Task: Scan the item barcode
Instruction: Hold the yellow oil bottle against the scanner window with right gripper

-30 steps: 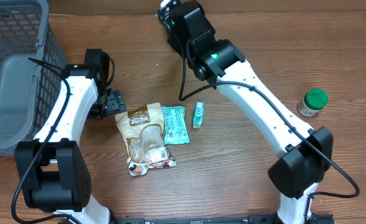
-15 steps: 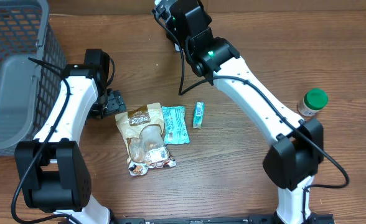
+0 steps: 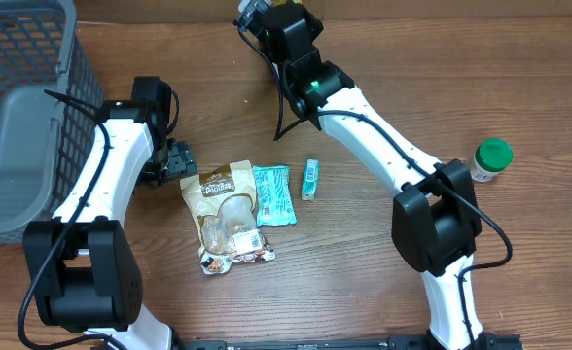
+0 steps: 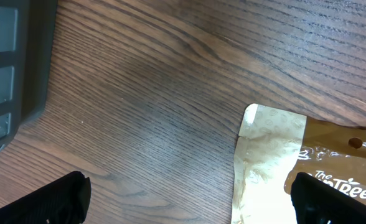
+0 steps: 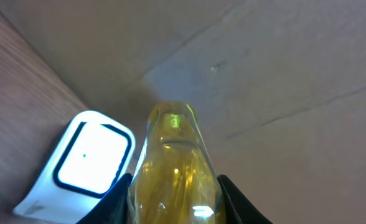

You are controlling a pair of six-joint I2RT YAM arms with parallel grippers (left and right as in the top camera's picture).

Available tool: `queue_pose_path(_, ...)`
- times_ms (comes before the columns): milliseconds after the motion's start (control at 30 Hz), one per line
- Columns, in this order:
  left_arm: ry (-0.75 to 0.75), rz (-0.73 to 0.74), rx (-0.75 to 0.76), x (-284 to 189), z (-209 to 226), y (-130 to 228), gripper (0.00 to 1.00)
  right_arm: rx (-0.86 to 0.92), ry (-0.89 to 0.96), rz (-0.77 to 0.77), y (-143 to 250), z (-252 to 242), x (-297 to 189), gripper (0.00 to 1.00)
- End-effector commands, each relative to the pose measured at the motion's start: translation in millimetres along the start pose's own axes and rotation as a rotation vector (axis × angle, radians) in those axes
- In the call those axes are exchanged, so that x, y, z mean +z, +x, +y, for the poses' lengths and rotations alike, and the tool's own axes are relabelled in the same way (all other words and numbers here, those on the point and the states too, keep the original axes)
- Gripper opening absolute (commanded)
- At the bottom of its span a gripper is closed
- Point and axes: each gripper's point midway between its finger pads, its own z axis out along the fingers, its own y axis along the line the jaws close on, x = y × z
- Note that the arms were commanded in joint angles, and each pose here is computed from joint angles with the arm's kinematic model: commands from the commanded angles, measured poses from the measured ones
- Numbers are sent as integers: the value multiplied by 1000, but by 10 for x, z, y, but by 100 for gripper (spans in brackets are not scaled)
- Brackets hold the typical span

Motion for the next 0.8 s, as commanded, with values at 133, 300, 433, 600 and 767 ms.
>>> queue_pose_path(133, -23, 0, -8, 35, 36, -13, 99, -140, 61, 49, 155, 150, 226, 4)
queue_pose_path(300, -23, 0, -8, 35, 36, -13, 100, -135, 132, 47, 159, 166, 310, 4)
queue_pose_path(433, -23, 0, -8, 35, 37, -14, 100, -108, 165, 18, 97, 133, 326, 4)
queue_pose_path(600, -23, 0, -8, 35, 37, -14, 99, -116, 154, 23, 153, 228, 384, 4)
queue_pose_path(767, -23, 0, -8, 35, 37, -14, 100, -120, 144, 32, 209, 309, 429, 4)
